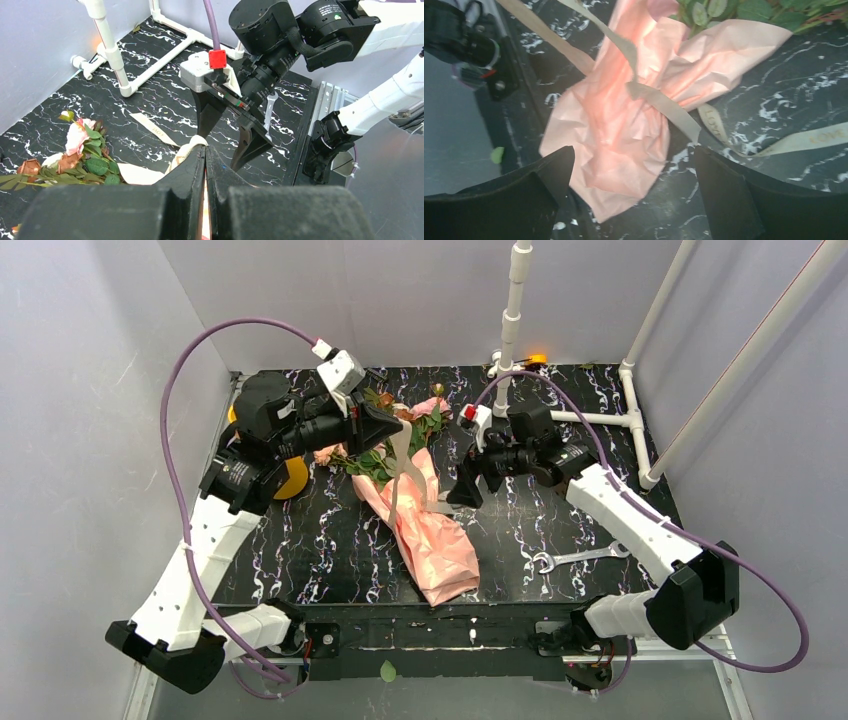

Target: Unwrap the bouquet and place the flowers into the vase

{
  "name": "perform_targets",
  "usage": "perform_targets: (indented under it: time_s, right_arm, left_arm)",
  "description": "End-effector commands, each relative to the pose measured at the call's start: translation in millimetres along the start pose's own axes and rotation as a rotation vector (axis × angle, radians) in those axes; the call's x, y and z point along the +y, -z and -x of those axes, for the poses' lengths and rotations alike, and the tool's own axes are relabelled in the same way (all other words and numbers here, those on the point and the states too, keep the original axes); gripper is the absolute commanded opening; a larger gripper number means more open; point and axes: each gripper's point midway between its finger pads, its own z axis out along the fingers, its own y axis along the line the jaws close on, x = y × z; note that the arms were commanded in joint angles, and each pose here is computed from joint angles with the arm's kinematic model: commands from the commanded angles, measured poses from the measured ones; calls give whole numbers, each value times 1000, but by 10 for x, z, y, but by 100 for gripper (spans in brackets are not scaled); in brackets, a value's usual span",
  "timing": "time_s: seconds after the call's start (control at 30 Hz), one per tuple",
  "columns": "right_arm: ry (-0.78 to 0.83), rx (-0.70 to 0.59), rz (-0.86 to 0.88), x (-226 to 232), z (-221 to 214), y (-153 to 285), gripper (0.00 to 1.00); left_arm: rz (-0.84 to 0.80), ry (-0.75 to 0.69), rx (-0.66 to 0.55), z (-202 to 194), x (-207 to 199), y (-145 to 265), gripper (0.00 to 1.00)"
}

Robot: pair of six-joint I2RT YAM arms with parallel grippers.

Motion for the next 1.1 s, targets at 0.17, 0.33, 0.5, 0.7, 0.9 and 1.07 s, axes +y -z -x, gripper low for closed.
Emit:
perform_targets:
  time_s: [0.17, 0.33, 0.5, 0.7, 0.9, 1.07]
  right_arm:
    - [254, -66, -12, 203, 361, -145, 98]
    - [256, -159, 37, 377, 526, -324, 99]
    - [220, -204, 119, 542, 645, -512, 98]
    - [177, -245, 155, 600, 695, -794, 89]
    - [56, -292, 191, 595, 676, -979, 73]
    - [-6, -274, 164, 525, 464, -1153, 43]
  left_arm:
    - [-30, 38, -54, 310, -125, 74, 0]
    - [-28, 94, -70, 339, -68, 36, 0]
    - [-12, 132, -78, 327, 15, -1, 0]
    - [47, 186, -93, 317, 215, -42, 0]
    - [143, 248, -116, 324, 463, -28, 0]
    - [196, 288, -137, 352, 614, -4, 0]
